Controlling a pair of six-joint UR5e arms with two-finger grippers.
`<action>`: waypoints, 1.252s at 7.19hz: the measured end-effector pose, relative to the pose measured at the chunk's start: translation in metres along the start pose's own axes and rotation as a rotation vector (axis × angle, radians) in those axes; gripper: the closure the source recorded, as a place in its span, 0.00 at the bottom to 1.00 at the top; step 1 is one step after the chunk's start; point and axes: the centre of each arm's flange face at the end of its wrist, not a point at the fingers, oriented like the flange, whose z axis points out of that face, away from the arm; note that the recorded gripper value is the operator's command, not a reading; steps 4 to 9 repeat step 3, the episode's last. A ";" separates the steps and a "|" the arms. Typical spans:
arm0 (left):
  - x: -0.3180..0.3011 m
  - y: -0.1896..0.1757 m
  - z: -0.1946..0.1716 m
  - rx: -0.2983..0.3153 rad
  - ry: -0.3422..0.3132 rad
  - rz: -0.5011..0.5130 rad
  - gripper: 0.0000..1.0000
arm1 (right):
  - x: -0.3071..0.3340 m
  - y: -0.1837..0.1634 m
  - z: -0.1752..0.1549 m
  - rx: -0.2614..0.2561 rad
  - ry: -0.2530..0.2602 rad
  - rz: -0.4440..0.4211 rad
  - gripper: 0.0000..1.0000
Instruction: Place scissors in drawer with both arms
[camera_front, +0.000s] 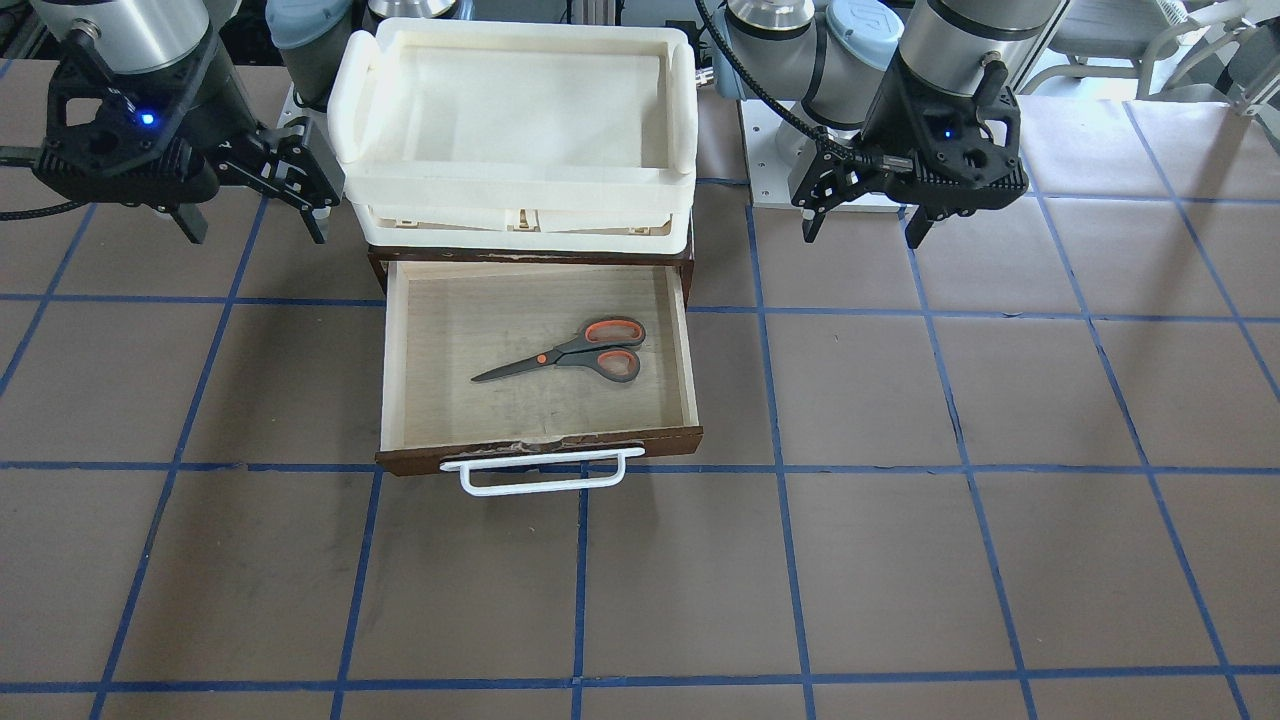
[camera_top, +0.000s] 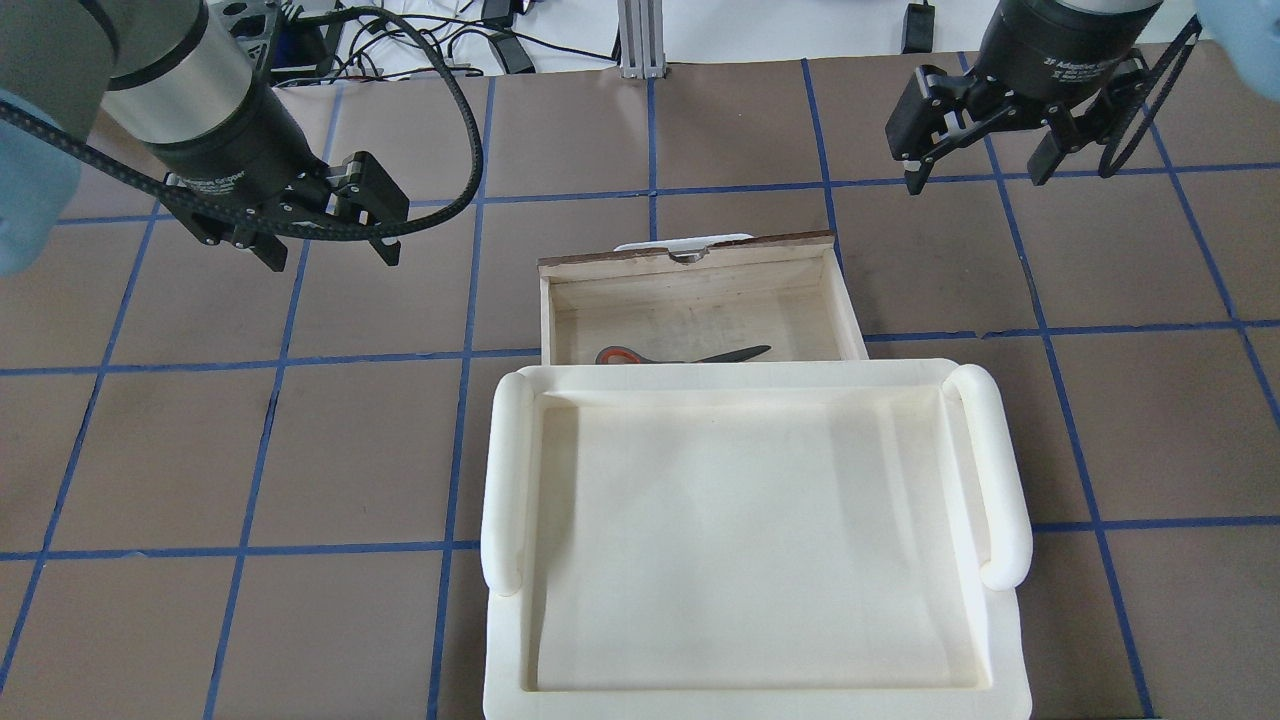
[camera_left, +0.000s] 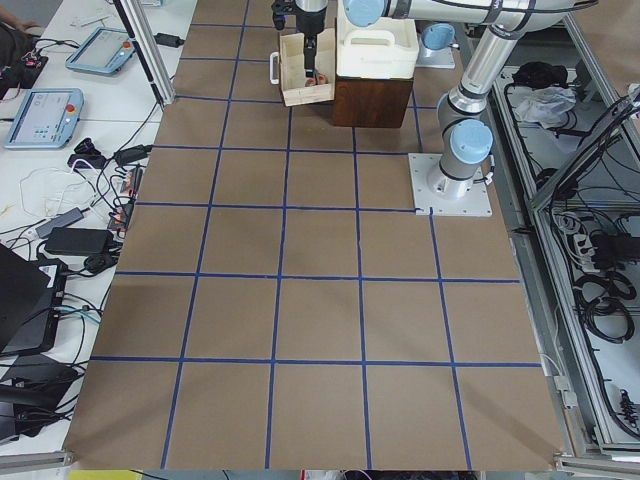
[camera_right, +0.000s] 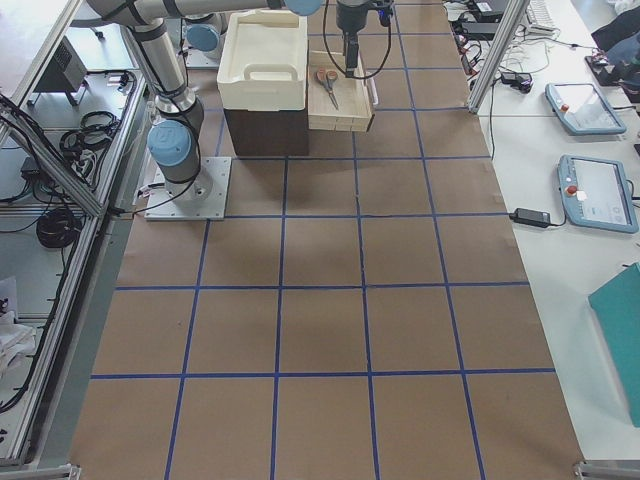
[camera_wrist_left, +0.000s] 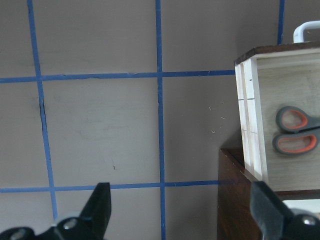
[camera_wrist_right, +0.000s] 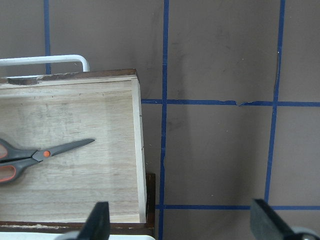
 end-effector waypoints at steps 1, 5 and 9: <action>0.000 0.001 0.000 -0.002 0.001 -0.002 0.00 | 0.000 0.000 0.000 0.000 0.000 -0.001 0.00; -0.001 0.003 -0.001 -0.012 -0.001 -0.004 0.00 | 0.000 0.000 0.000 0.000 0.000 -0.001 0.00; -0.001 0.003 -0.001 -0.012 -0.001 -0.004 0.00 | 0.000 0.000 0.000 0.000 0.000 -0.001 0.00</action>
